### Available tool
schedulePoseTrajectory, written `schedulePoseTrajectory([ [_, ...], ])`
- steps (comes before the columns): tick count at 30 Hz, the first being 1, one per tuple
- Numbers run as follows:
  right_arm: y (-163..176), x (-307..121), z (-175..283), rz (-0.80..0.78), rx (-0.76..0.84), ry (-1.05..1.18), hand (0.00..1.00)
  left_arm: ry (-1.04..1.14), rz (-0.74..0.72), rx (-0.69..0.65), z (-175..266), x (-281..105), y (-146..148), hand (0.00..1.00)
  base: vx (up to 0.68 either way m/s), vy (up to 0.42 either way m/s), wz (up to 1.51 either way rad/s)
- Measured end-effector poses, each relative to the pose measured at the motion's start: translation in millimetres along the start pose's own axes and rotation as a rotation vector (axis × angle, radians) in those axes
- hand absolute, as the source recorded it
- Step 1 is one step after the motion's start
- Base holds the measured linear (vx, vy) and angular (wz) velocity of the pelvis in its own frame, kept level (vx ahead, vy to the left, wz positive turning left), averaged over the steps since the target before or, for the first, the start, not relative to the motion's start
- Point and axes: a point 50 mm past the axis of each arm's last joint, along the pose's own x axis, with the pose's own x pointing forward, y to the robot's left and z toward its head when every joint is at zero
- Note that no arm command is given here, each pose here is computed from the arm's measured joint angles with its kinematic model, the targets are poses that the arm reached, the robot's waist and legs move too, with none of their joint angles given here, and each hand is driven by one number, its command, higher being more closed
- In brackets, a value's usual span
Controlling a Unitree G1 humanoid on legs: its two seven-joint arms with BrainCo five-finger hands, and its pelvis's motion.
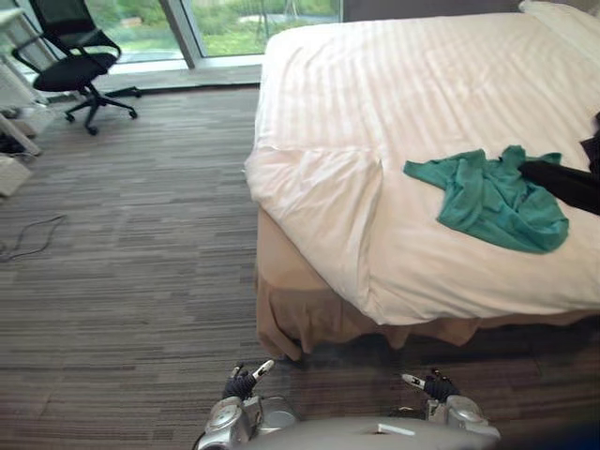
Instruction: Tidy the bed and pick cloth on bed and put in laundry
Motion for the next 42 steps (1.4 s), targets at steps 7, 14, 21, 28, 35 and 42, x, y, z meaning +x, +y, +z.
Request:
schedulePoseTrajectory([
  [7,6,-1,-6,0.000,0.074,0.011,0.00,0.007,0.003,0.021,1,1,5,0.00,0.02,0.084,-0.06],
  [14,1,-2,-7,-0.020,0.103,0.009,0.00,0.039,-0.024,0.083,-7,0,-1,0.00,-0.01,-0.007,0.01],
  [21,-1,-2,-9,-0.030,0.127,0.023,0.00,0.056,-0.017,0.077,-7,0,0,0.00,-0.03,-0.004,-0.02],
  [28,-7,-3,-14,-0.057,0.185,0.048,0.00,0.114,0.115,-0.222,-21,-4,25,0.00,-0.02,-0.007,0.03],
  [35,-13,-4,-23,-0.082,0.222,0.089,0.00,0.046,0.378,-0.498,-11,-12,97,0.00,0.02,-0.015,0.10],
  [42,-21,-8,-34,-0.114,0.178,0.118,0.00,-0.319,0.648,-0.467,92,-40,201,0.00,0.00,0.000,0.00],
])
